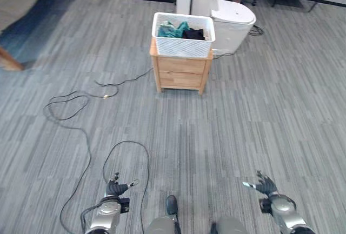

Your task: Grab the laundry basket,head to the washer,open it,put in the laundry and shut it.

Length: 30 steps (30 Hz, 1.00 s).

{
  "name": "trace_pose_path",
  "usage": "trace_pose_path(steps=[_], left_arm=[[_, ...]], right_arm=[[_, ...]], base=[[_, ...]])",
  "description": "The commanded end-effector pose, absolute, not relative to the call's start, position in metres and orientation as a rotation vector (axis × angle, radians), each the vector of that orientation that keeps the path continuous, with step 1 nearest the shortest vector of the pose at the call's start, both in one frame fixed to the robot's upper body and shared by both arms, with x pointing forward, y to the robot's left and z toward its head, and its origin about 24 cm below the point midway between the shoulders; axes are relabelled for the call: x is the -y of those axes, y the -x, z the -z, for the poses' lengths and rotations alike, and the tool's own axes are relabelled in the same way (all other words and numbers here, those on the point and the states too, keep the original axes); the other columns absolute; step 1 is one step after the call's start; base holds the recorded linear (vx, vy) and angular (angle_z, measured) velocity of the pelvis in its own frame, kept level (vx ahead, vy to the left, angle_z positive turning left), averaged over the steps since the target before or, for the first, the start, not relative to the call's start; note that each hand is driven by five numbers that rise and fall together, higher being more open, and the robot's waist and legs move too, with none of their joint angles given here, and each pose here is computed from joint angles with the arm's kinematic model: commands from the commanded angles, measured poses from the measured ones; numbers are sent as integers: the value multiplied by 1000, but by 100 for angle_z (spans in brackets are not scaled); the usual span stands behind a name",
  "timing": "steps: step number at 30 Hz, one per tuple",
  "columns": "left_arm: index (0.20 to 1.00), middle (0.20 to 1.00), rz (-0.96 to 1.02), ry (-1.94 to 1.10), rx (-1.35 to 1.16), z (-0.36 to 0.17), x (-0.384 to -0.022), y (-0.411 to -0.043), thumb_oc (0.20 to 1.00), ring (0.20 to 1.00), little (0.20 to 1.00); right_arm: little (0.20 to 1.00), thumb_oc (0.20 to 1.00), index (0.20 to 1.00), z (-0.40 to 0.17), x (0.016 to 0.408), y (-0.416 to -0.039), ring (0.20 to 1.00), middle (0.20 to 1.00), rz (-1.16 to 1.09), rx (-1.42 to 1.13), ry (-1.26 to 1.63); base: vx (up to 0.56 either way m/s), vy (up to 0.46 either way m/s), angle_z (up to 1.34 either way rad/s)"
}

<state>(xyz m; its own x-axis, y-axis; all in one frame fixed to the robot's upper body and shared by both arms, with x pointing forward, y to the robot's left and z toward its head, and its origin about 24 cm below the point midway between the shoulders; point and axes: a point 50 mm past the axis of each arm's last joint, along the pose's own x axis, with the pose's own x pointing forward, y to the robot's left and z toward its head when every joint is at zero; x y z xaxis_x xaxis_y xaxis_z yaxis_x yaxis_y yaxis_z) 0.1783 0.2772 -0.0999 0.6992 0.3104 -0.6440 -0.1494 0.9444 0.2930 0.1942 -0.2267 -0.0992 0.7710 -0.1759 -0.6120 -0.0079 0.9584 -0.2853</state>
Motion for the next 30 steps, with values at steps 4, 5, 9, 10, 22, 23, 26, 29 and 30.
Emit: trace_pose_path(steps=[4,5,9,10,22,23,26,29,30], left_arm=[[1000,1000,-270,-249,-752,100,-282,-172,1000,1000,1000],[1000,1000,-270,-249,-752,100,-282,-172,1000,1000,1000],[1000,1000,-238,-258,-741,100,-275,-176,1000,1000,1000],[1000,1000,-232,-260,-745,101,-274,-174,1000,1000,1000],[1000,1000,-220,-203,-790,113,-259,-162,1000,1000,1000],[1000,1000,-225,-197,-797,114,-259,-160,1000,1000,1000],[1000,1000,-225,-196,-805,115,-259,-159,1000,1000,1000],[1000,1000,-222,-204,-809,115,-260,-159,1000,1000,1000],[1000,1000,-220,-208,-811,115,-260,-158,1000,1000,1000]], right_arm=[[1000,1000,1000,95,241,-202,1000,1000,111,-689,328],[1000,1000,1000,95,241,-202,1000,1000,112,-689,329],[1000,1000,1000,97,247,-195,1000,1000,121,-707,339],[1000,1000,1000,98,250,-192,1000,1000,124,-716,337],[1000,1000,1000,89,275,-190,1000,1000,193,-711,375],[1000,1000,1000,90,276,-189,1000,1000,199,-715,378],[1000,1000,1000,92,278,-186,1000,1000,217,-726,373],[1000,1000,1000,93,278,-183,1000,1000,224,-733,365],[1000,1000,1000,95,278,-181,1000,1000,229,-740,361]], base=[[448,52,4],[419,-3,46],[401,-84,56],[446,-154,49],[325,-132,0],[280,24,-48],[307,38,-38],[294,70,-24],[387,131,-16]])
